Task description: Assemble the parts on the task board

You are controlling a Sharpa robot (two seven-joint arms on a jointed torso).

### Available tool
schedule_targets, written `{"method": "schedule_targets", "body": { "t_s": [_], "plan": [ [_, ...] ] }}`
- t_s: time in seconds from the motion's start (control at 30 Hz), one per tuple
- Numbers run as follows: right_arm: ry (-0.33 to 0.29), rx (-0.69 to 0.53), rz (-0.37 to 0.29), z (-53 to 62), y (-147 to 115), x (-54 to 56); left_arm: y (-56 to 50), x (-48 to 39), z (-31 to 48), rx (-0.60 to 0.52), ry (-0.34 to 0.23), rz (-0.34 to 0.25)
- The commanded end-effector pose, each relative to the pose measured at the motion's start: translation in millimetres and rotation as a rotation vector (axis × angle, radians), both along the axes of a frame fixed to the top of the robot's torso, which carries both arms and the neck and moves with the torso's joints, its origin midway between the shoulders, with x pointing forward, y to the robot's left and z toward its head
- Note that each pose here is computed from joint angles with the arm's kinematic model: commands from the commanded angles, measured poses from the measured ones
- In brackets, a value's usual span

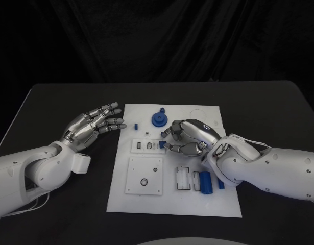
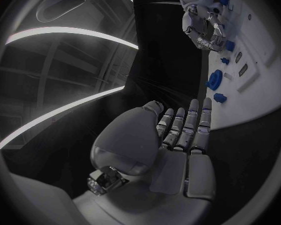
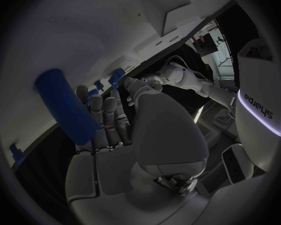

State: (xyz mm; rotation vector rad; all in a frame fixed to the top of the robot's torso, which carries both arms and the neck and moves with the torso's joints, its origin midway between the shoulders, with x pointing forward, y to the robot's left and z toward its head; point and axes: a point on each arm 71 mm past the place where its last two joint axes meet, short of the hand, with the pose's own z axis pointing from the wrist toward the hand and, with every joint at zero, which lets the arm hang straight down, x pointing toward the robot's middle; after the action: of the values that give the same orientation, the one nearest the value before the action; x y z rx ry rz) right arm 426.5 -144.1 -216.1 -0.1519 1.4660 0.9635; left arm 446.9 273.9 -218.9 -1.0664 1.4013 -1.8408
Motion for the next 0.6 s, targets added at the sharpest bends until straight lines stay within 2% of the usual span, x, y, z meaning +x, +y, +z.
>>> {"method": "schedule_targets", "body": {
  "t_s": [0.03, 0.6],
  "plan": [
    [0.060, -0.034, -0.016, -5.9, 0.3, 1.3, -1.7, -0.8, 0.1, -0.013, -0.004, -0.011],
    [0.120, -0.087, -0.045, -13.4, 0.8, 7.9, -2.2, -0.6, -0.7, -0.012, -0.002, -0.013]
  ]
}}
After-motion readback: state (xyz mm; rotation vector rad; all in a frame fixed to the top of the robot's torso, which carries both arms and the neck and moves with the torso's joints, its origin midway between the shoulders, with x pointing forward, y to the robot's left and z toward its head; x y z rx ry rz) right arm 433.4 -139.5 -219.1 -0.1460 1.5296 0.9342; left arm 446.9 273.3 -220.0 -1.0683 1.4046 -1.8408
